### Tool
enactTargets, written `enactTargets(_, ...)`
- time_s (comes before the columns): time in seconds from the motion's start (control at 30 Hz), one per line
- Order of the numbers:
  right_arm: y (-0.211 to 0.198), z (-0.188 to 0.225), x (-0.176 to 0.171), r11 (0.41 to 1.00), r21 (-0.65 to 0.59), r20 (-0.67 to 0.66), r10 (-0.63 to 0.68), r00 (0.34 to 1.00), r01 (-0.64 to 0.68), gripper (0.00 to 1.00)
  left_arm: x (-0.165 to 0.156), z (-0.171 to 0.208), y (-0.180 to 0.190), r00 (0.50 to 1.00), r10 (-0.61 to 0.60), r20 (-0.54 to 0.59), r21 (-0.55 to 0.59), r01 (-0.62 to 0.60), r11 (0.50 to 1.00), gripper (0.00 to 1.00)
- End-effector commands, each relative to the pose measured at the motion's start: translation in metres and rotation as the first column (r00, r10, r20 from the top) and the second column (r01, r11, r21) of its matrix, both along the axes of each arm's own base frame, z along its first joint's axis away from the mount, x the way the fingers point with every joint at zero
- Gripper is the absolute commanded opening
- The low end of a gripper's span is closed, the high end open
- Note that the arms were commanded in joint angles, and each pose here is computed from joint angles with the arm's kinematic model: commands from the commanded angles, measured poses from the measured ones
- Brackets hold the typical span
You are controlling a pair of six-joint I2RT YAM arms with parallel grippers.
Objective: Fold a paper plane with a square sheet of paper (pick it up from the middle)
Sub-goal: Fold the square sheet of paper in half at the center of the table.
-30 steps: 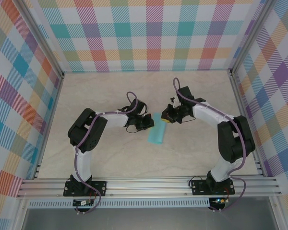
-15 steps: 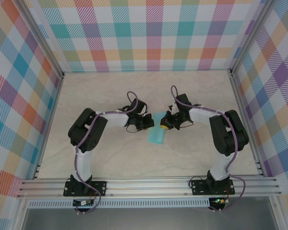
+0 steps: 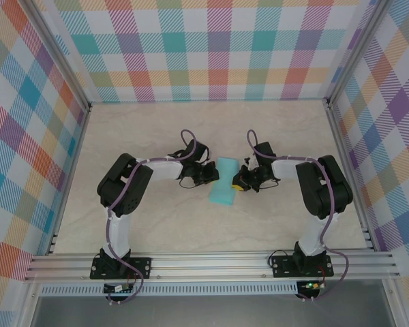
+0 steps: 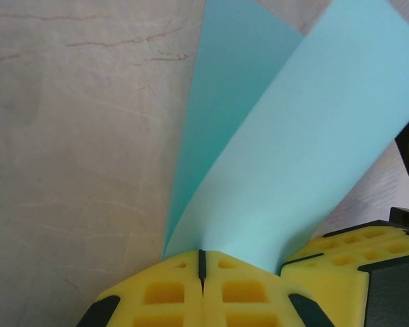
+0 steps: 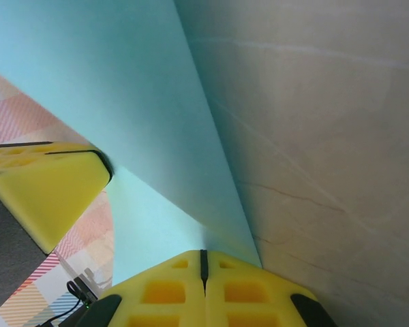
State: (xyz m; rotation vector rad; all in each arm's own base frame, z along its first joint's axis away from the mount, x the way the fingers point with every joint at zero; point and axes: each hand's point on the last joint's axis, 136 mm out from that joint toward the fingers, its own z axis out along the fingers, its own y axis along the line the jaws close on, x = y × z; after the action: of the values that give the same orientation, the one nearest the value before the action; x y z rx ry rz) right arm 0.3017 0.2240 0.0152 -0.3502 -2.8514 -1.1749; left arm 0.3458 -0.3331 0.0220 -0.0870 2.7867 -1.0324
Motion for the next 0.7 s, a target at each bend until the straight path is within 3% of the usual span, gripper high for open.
enactTargets(0.0,-0.011,-0.022,-0.012,0.998,-0.061,-0.034,0.001,0.999,-0.003,0.04,-0.022,-0.034,0.009,0.996,-0.017,-0.086,0.096,0.025,0.995,0.00)
enactTargets(0.3,0.015,0.041,-0.002,0.986,0.160,0.123,0.028,0.992,-0.048,0.05,-0.022,-0.033,0.010,0.997,-0.015,-0.082,0.101,0.023,0.995,0.00)
enactTargets(0.67,0.003,-0.002,-0.029,0.993,0.116,0.048,0.032,0.998,-0.038,0.04,-0.022,-0.032,0.008,0.997,-0.018,-0.080,0.101,0.026,0.994,0.00)
